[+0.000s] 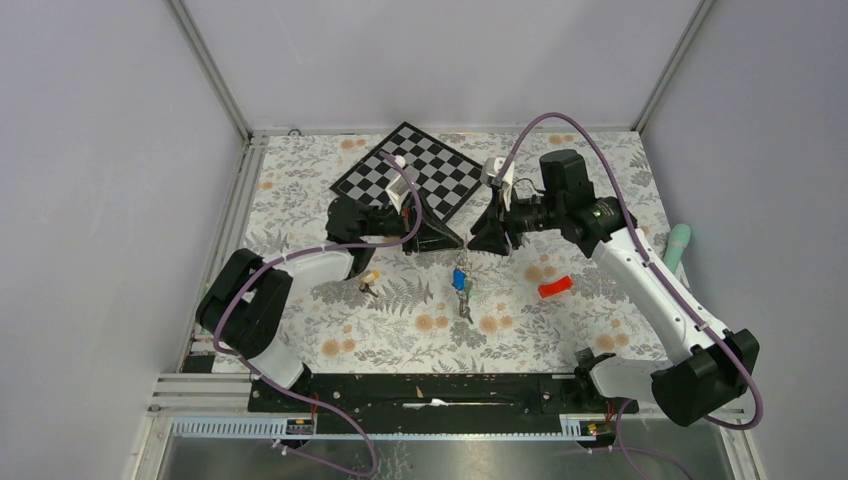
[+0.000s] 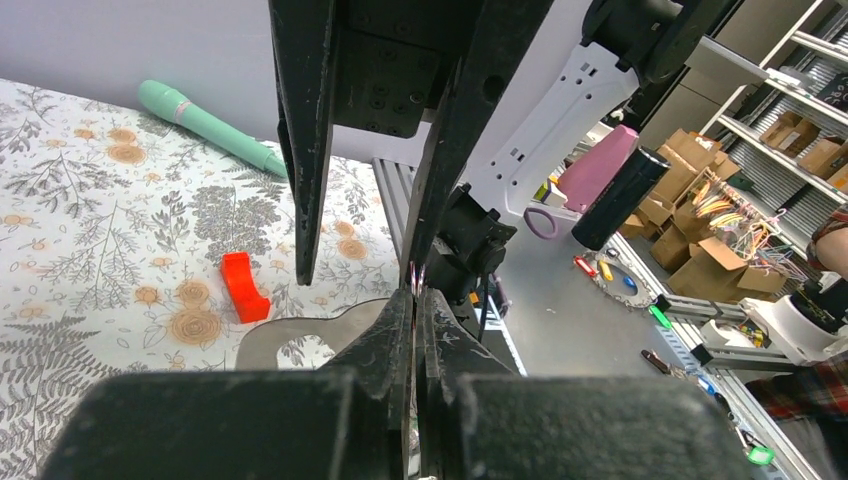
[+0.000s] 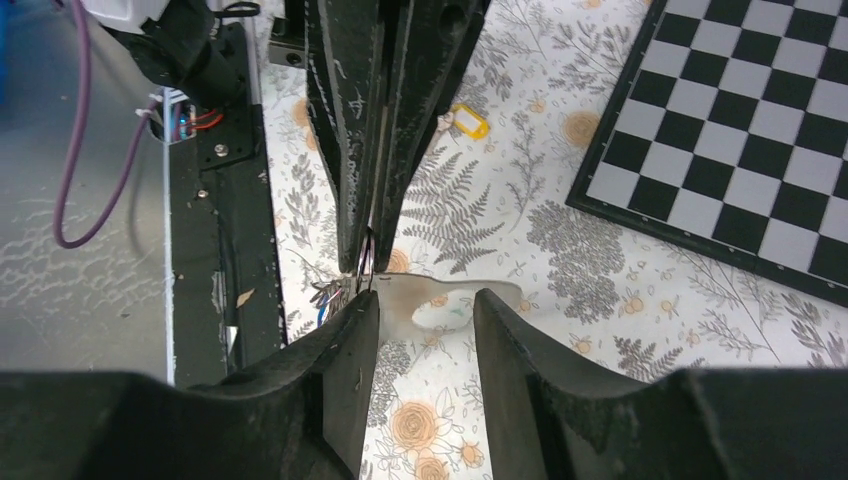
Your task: Put the keys on the keyring
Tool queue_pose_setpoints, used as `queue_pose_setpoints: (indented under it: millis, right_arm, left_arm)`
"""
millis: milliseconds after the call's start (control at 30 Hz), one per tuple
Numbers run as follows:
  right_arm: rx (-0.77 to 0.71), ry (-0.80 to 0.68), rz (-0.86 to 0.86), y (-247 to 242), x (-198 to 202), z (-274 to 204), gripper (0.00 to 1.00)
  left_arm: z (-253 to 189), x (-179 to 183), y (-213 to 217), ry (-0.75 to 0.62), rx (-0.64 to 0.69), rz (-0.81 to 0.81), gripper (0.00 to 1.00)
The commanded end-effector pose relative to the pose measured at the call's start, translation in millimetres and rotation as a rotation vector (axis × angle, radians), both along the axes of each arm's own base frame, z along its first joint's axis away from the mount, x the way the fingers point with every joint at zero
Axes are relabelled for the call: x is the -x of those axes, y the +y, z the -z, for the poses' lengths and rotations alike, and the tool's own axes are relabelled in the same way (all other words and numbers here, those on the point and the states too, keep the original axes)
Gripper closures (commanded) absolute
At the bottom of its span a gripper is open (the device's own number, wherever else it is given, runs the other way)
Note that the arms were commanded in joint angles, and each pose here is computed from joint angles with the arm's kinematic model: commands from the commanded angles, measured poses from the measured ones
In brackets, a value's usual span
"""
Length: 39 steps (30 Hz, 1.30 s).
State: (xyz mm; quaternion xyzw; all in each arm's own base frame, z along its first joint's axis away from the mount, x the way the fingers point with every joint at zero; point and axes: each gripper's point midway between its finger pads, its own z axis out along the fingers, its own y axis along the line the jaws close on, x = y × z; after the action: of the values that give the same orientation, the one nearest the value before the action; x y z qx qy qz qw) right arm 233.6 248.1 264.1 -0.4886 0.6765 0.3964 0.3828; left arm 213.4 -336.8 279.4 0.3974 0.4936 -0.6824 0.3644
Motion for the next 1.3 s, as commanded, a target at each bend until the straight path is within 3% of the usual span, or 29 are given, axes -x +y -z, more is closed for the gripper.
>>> queue_pose_setpoints:
  millis: [0,467,1267]
  right_arm:
    - [-0.083,-0.016,-0.094,8,13,-25,0.53]
    - [0.001,-0.047,-0.096,-3,15,-2,0.59]
    - [-0.065,-0.011,-0.139,9,22,-18,0.63]
  left_arm:
    - [-21,2,0,-0.069,0.078,-0.025,1.00]
    - [-23,3,1,-0.080,0.089,-0.030,1.00]
    - [-16,3,-5,-0.072,0.070,-0.021,1.00]
